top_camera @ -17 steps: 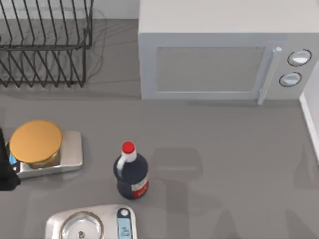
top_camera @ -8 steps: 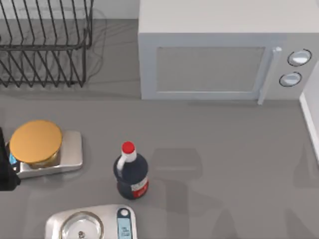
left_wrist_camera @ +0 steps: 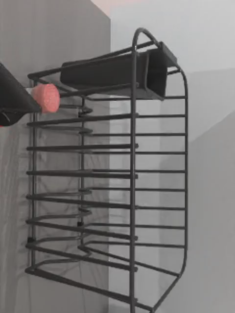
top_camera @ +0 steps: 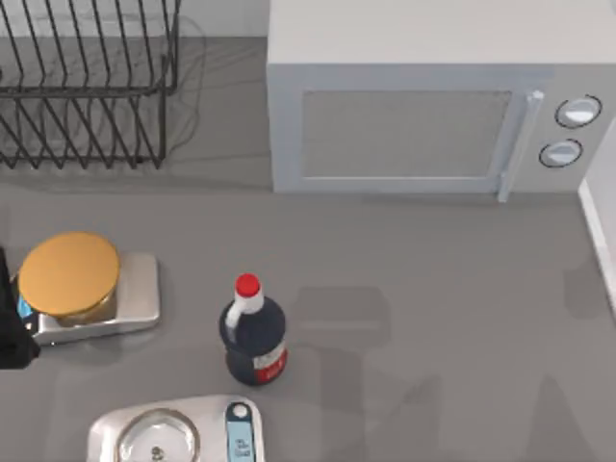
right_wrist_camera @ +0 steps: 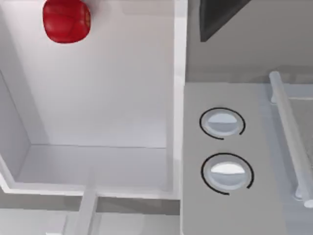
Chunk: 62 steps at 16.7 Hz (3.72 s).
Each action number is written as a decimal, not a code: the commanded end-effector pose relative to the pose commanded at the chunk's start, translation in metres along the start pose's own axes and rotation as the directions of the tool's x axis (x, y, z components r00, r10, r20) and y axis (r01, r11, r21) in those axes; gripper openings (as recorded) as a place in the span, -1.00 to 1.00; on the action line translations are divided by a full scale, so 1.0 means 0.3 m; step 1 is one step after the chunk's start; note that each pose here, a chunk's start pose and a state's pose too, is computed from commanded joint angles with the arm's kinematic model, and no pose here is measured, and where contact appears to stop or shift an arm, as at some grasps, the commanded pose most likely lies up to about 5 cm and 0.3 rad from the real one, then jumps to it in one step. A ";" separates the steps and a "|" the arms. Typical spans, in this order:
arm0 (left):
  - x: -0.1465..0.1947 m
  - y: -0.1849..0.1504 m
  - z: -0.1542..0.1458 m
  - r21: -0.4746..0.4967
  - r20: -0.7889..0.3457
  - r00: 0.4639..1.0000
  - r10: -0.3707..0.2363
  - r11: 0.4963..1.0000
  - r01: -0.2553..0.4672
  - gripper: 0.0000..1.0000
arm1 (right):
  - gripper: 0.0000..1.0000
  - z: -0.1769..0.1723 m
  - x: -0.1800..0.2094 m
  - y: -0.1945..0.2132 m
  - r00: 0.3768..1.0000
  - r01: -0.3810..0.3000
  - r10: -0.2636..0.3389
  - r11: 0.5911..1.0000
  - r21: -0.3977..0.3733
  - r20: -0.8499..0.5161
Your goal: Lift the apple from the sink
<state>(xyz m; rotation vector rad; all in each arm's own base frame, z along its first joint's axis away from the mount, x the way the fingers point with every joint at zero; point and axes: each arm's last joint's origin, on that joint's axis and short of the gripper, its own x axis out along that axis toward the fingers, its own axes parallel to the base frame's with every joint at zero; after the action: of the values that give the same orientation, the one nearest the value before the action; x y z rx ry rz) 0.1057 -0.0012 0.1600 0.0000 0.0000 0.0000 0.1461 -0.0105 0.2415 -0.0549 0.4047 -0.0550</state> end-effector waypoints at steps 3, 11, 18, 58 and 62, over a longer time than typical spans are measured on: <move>0.000 0.000 0.000 0.000 0.000 1.000 0.000 1.000 0.000 1.00 | 1.00 0.133 0.095 -0.029 0.980 0.012 -0.015 1.000 -0.018 -0.198; 0.000 0.000 0.000 0.000 0.000 1.000 0.000 1.000 0.000 1.00 | 1.00 0.288 0.576 -0.158 0.729 -0.014 -0.005 1.000 -0.022 -0.685; 0.000 0.000 0.000 0.000 0.000 1.000 0.000 1.000 0.000 1.00 | 1.00 0.157 0.930 -0.270 0.456 -0.048 0.048 0.998 0.029 -0.888; 0.000 0.000 0.000 0.000 0.000 1.000 0.000 1.000 0.000 1.00 | -1.00 -0.366 1.200 -0.260 0.392 -0.055 0.064 0.997 0.046 -0.918; 0.000 0.000 0.000 0.000 0.000 1.000 0.000 1.000 0.000 1.00 | -1.00 -0.366 1.200 -0.260 0.392 -0.055 0.064 0.997 0.046 -0.918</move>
<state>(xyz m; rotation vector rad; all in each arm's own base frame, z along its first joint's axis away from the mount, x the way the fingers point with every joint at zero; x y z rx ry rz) 0.1057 -0.0012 0.1600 0.0000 0.0000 0.0000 0.4297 -0.1163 0.0046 0.0078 1.5708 -0.0079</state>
